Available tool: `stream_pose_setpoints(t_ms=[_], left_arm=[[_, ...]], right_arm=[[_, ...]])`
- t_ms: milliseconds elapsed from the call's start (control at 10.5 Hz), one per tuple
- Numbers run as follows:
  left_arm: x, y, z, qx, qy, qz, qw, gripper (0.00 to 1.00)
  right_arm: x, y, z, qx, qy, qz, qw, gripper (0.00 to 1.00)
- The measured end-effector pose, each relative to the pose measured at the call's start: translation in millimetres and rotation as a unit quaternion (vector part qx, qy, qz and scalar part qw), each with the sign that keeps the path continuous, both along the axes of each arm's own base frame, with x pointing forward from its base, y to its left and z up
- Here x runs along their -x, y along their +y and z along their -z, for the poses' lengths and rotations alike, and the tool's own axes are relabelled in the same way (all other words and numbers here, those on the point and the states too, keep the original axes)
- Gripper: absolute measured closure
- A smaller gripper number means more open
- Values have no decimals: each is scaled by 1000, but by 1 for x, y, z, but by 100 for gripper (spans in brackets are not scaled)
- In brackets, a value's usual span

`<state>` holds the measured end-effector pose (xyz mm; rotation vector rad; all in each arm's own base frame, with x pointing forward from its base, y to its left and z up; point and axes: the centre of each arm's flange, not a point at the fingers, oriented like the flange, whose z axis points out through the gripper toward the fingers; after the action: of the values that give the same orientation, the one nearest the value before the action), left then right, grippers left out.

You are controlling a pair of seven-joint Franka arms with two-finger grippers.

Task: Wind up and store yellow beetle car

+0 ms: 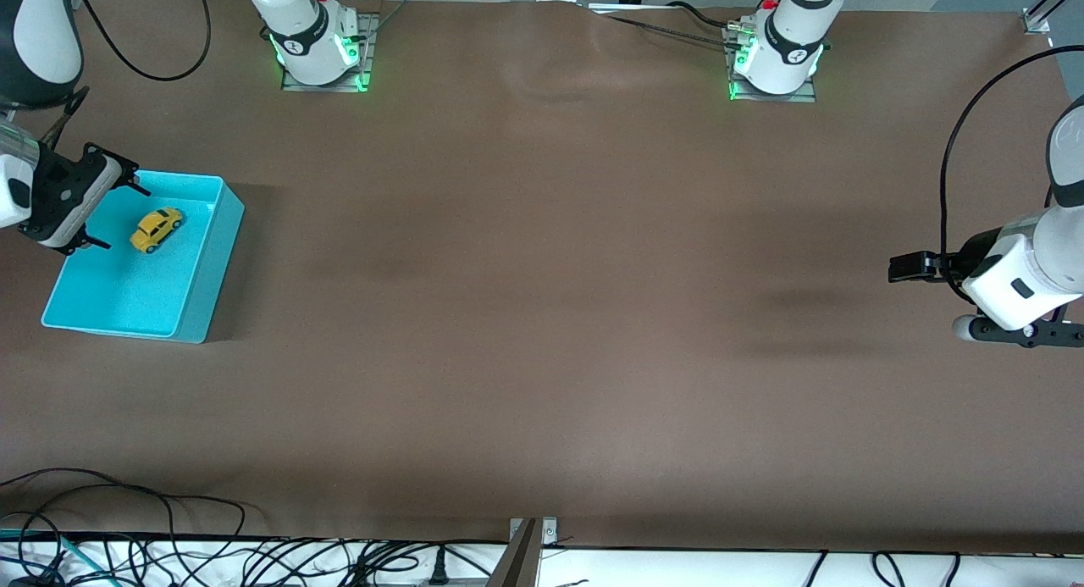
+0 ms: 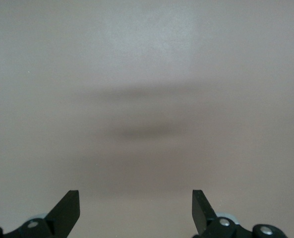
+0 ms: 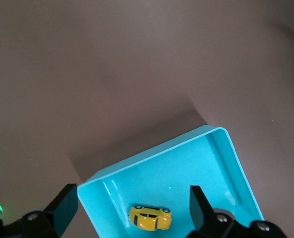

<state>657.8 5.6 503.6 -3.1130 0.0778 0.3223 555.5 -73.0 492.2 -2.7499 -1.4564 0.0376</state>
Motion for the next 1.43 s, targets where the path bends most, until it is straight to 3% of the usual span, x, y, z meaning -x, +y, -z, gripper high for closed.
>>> stream_pose_setpoints(t_ms=[191, 286, 573, 763, 954, 1432], left_arm=[[0, 0, 0, 0, 0, 0, 1000, 0], [0, 0, 0, 0, 0, 0, 1000, 0], [0, 0, 0, 0, 0, 0, 1000, 0], [0, 0, 0, 0, 0, 0, 1000, 0], [0, 0, 0, 0, 0, 0, 1000, 0], [0, 0, 0, 0, 0, 0, 1000, 0]], right_arm=[[-1, 35, -25, 7, -10, 111, 994, 0], [-1, 57, -42, 10, -12, 166, 986, 0], [4, 114, -89, 11, -20, 320, 947, 0], [6, 124, -95, 13, -18, 369, 929, 0], [12, 132, -104, 21, -3, 398, 917, 0], [9, 120, -108, 25, 7, 423, 906, 0]])
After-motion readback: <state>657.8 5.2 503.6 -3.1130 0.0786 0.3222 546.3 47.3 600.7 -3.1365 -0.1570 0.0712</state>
